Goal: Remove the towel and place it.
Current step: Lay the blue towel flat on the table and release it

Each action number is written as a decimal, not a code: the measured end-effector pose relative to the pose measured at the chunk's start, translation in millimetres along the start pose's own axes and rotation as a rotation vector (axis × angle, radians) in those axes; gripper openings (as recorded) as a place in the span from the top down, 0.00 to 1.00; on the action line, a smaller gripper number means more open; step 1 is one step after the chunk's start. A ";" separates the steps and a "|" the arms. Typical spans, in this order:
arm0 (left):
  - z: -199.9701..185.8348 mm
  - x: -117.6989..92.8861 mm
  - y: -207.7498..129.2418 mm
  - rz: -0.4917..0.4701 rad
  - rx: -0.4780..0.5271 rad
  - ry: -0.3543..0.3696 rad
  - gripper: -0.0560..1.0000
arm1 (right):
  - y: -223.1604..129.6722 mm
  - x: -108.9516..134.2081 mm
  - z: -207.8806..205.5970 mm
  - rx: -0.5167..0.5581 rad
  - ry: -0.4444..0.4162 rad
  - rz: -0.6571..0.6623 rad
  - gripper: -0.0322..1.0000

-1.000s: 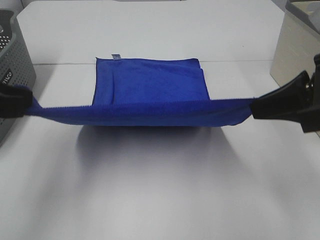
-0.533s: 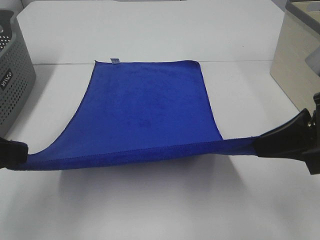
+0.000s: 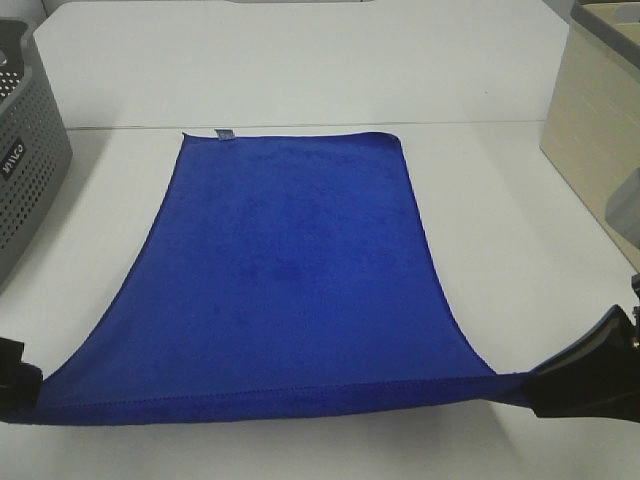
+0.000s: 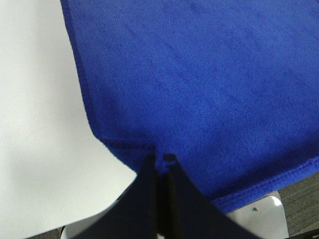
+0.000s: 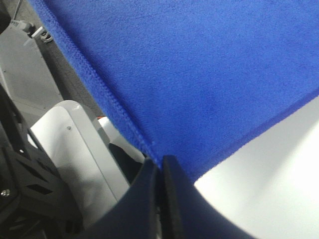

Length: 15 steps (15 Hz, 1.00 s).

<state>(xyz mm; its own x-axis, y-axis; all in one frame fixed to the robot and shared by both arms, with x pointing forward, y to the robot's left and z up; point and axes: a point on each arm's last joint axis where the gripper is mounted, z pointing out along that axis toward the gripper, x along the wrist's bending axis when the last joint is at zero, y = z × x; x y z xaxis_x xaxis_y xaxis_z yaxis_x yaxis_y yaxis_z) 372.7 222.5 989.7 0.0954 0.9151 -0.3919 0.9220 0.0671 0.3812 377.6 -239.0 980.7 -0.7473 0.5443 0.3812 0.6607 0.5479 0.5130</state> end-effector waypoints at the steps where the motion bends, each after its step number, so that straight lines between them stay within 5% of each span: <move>1: 0.0 0.0 0.0 0.000 0.000 0.000 0.95 | 0.0 0.0 0.0 0.000 0.000 0.000 0.95; 8: 0.8 -4.2 -15.2 -0.118 0.146 -0.062 0.95 | -12.7 3.7 -0.9 0.126 0.050 -0.044 0.95; 15: -0.2 -5.4 -20.3 -0.136 0.205 -0.070 0.95 | -18.7 8.1 0.0 0.168 0.099 -0.045 0.95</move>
<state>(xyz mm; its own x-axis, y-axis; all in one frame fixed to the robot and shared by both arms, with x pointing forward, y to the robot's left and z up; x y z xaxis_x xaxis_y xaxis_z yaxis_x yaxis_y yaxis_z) 353.4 216.2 984.2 -0.0150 0.8727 -0.4879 0.9843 0.0987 0.1463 359.1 -244.9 974.3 -0.7741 0.4560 0.4392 0.6228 0.6729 0.3991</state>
